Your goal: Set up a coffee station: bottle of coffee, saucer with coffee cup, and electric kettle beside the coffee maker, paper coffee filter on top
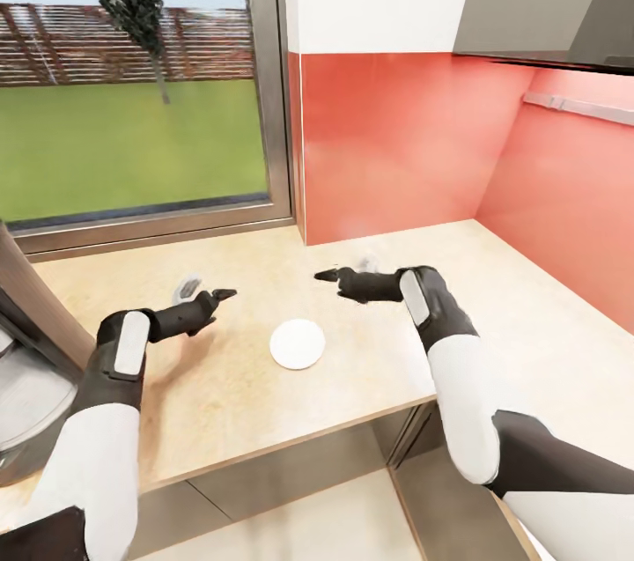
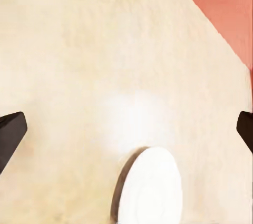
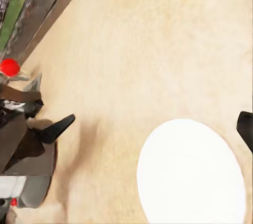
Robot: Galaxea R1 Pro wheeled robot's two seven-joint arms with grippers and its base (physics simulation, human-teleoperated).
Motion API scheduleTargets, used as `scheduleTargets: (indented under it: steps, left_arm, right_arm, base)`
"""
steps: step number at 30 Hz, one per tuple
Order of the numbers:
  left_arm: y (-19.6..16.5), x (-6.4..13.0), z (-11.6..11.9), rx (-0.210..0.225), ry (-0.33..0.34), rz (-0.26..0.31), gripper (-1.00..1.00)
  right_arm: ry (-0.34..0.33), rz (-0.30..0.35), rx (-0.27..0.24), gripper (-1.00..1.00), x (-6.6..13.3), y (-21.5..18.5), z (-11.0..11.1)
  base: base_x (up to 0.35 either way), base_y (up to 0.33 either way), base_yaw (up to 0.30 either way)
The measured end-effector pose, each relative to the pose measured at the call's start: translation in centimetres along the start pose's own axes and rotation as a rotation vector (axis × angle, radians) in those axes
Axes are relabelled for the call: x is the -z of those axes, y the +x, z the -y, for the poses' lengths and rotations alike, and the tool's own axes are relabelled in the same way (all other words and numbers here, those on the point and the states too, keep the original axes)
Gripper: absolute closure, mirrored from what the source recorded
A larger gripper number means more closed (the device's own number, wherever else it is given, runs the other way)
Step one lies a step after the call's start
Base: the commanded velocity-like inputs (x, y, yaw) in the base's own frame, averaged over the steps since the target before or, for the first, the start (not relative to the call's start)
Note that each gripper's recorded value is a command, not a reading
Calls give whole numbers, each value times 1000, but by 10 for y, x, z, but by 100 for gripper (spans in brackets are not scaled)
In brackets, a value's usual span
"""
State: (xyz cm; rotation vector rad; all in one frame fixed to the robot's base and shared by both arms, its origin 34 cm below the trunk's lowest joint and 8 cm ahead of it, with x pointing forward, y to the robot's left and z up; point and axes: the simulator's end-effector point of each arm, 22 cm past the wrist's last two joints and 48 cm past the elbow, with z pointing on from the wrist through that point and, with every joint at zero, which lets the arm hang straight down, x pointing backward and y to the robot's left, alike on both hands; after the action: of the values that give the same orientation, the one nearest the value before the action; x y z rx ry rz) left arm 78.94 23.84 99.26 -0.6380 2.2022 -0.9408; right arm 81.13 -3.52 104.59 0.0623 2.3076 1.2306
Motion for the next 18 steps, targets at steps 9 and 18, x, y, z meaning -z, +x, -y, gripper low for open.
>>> scheduleTargets:
  steps: [9, 18]
  left_arm:
    - [10, -2, -27, 48, -50, -22, -100]
    - [38, -12, -50, 89, -102, -86, -100]
  right_arm:
    - [111, 82, 21, -100, 25, -34, 14]
    - [114, 79, -54, -100, 27, -22, 32]
  base:
    - [0, 0, 0]
    - [0, 0, 0]
